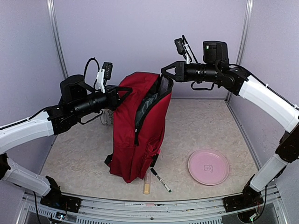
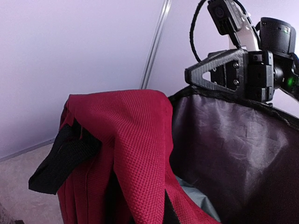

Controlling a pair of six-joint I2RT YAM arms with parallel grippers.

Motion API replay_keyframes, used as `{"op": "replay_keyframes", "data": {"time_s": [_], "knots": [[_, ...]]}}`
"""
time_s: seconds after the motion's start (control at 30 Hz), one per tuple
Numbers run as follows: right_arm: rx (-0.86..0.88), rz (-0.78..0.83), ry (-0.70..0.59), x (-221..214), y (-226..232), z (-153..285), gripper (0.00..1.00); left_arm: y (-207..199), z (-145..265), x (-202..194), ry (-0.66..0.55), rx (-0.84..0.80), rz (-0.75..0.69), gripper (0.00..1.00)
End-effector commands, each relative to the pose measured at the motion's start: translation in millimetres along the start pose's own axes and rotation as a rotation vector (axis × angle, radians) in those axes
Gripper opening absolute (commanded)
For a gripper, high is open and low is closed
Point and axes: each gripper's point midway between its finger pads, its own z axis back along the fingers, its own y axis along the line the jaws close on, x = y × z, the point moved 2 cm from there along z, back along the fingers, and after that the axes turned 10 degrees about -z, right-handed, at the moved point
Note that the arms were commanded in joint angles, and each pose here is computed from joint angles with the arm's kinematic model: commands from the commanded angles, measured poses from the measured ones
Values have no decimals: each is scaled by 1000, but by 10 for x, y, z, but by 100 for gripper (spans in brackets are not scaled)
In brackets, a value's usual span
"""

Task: Pack the student bag
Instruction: Pass from the left arm to the right

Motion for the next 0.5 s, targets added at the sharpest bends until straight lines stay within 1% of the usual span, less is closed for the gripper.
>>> {"op": "replay_keyframes", "data": {"time_s": [0.0,0.13,0.23,0.33,0.4,0.47], "knots": [[88,119,-198,648,494,352,0,-269,95,462,-140,-131,-36,0],[84,141,-225,717,566,459,0,-382,133,549,-164,-169,-67,0],[71,143,-213,667,517,428,0,-460,173,640,-189,-198,-85,0],[21,133,-153,462,321,289,0,-311,114,563,-160,-111,-71,0],[6,136,-93,283,216,199,0,-152,41,399,-110,-55,0,0],[25,167,-26,143,218,140,0,-56,-11,254,-81,-19,56,0]]}}
